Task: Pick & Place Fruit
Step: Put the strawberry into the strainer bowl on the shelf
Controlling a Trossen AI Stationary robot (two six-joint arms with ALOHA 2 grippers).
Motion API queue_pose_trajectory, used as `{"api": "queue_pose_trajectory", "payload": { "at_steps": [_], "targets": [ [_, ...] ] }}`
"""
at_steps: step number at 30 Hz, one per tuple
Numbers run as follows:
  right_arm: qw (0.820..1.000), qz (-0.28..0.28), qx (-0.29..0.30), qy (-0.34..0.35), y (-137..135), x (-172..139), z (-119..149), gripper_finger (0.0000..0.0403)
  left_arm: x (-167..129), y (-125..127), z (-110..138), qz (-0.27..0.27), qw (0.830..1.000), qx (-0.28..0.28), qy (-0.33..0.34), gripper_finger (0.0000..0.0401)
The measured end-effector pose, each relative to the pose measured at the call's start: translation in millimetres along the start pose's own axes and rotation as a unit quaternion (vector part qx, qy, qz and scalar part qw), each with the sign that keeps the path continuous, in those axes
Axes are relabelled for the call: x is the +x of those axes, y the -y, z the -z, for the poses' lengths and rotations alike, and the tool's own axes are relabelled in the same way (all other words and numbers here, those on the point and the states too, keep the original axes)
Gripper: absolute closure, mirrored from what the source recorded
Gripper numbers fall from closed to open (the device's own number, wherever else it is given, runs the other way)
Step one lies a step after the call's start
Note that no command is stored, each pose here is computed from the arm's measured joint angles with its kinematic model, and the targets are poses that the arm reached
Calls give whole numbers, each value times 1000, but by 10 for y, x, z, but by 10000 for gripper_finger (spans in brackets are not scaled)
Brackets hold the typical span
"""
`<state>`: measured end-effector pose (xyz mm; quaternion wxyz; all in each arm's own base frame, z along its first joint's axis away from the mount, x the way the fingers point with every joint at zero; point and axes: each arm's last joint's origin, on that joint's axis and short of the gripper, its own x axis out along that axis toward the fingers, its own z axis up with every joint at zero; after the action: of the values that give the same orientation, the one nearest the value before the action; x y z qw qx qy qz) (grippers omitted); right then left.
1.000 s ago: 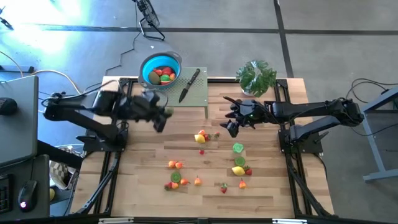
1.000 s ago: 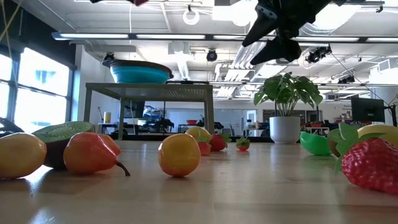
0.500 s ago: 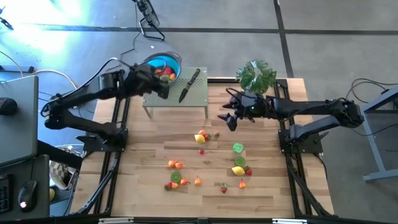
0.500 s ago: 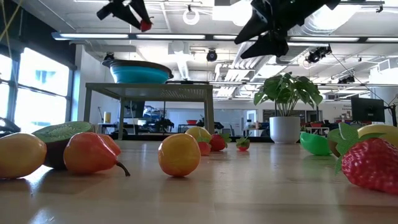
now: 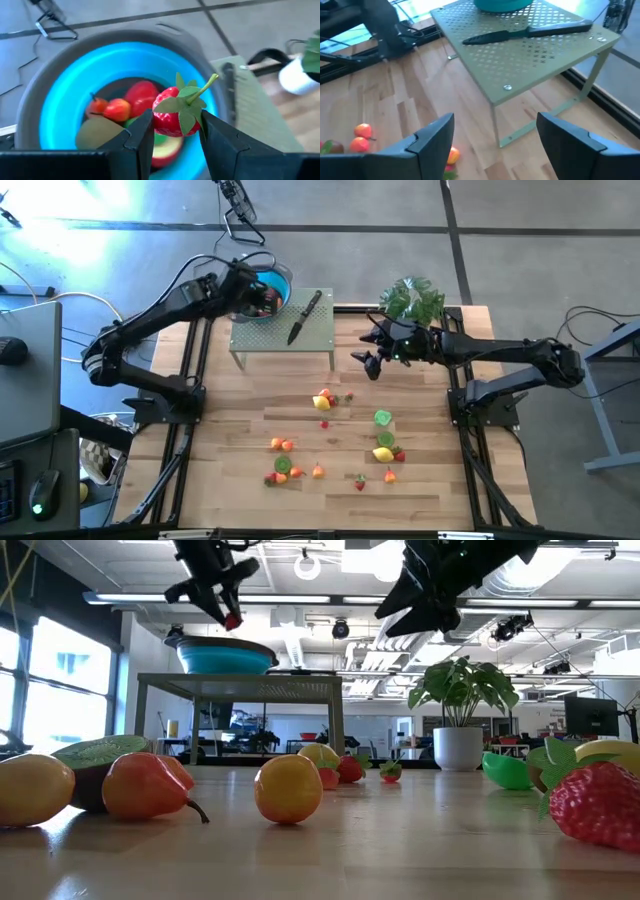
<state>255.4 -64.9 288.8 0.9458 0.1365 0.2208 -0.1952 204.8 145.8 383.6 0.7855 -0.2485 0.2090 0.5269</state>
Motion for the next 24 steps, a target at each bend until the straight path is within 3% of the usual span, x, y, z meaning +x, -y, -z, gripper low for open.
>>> {"api": "queue_pose_trajectory", "payload": {
  "at_steps": [6,11,24],
  "targets": [
    [999,40,6,9,103,7,-25,127,225,-115,-56,-39,999,-12,-13,269],
    [997,77,14,18,178,7,-42,127,395,-204,-85,-28,998,-11,-47,269],
    [995,98,26,21,297,9,-66,127,708,-356,-105,-28,995,-17,-96,269]
  ]
}}
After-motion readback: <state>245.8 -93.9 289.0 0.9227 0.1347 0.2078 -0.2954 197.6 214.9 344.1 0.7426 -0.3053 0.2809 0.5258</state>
